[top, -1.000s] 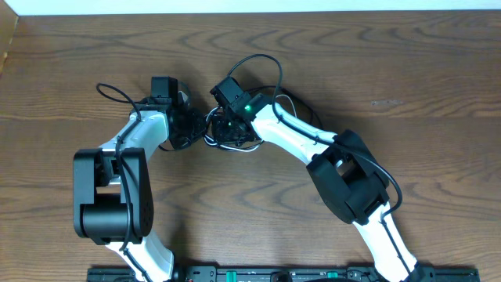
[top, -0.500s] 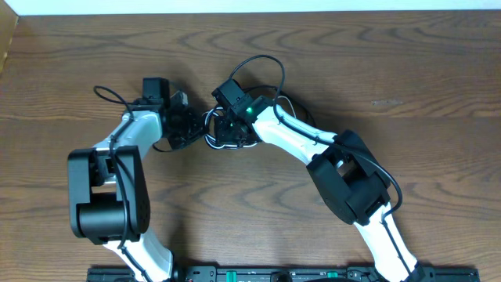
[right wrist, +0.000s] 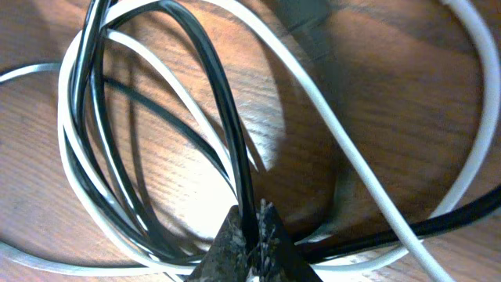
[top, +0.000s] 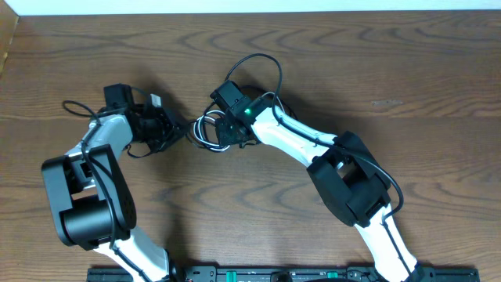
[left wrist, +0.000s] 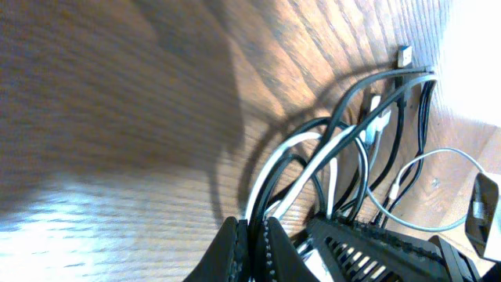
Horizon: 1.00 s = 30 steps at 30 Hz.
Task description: Untangle cables
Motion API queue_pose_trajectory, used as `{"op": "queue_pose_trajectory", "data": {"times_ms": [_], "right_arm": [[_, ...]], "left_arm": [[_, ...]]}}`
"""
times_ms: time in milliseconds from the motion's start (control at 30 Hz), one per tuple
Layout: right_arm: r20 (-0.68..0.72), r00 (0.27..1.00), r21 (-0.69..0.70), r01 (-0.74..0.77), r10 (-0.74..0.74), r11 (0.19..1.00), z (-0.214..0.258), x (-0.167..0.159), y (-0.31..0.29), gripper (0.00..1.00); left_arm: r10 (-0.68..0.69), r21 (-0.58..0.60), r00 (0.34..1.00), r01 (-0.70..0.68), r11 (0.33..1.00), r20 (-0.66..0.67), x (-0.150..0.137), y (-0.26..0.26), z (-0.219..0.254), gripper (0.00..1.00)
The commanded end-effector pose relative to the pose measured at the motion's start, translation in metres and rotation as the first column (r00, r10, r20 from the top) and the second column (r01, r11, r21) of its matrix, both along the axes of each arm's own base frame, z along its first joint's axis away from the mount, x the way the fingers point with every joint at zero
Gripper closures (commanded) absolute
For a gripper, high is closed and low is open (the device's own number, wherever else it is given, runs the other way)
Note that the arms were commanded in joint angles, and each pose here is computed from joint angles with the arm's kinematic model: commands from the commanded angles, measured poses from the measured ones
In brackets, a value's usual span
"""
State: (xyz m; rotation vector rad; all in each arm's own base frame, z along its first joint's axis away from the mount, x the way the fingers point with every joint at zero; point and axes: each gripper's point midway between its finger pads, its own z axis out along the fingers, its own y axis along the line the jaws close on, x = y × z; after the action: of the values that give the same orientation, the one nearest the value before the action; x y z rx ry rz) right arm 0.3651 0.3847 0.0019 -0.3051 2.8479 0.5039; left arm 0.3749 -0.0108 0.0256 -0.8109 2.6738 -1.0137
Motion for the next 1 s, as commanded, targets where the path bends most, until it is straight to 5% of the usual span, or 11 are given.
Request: {"op": "queue_pose_trajectory", "data": {"times_ms": [0,100,333,533,967], "right_arm": [[0.016,1.000,-0.164,0.012,-0.009,0.986,-0.035,0.000,-0.034,0.99],[0.016,1.000,-0.164,0.010,-0.007,0.986,-0.035,0.000,-0.034,0.99],[0.020,1.000,-0.155,0.009,-0.006,0.988,-0.035,0.001,-0.032,0.99],[0.019,1.000,-0.144,0.006,-0.004,0.990,-0.034,0.001,-0.029,0.99],[0.013,1.000,-0.123,-0.001,0.003,0.992,-0.033,0.000,-0.025,0.99]], "left_arm": [[0.001,-0.007,1.000,-0.001,1.000,-0.002,0.000,0.004,-0.003,0.92],[-0.003,-0.009,1.000,0.003,1.000,-0.007,-0.001,0.002,-0.003,0.92],[-0.048,-0.018,0.998,0.048,0.999,-0.043,-0.011,-0.014,-0.005,0.69],[-0.072,-0.024,0.995,0.070,0.997,-0.071,-0.021,-0.025,0.004,0.68],[0.092,0.239,0.976,-0.043,0.970,-0.195,-0.024,-0.036,-0.009,0.60]]}}
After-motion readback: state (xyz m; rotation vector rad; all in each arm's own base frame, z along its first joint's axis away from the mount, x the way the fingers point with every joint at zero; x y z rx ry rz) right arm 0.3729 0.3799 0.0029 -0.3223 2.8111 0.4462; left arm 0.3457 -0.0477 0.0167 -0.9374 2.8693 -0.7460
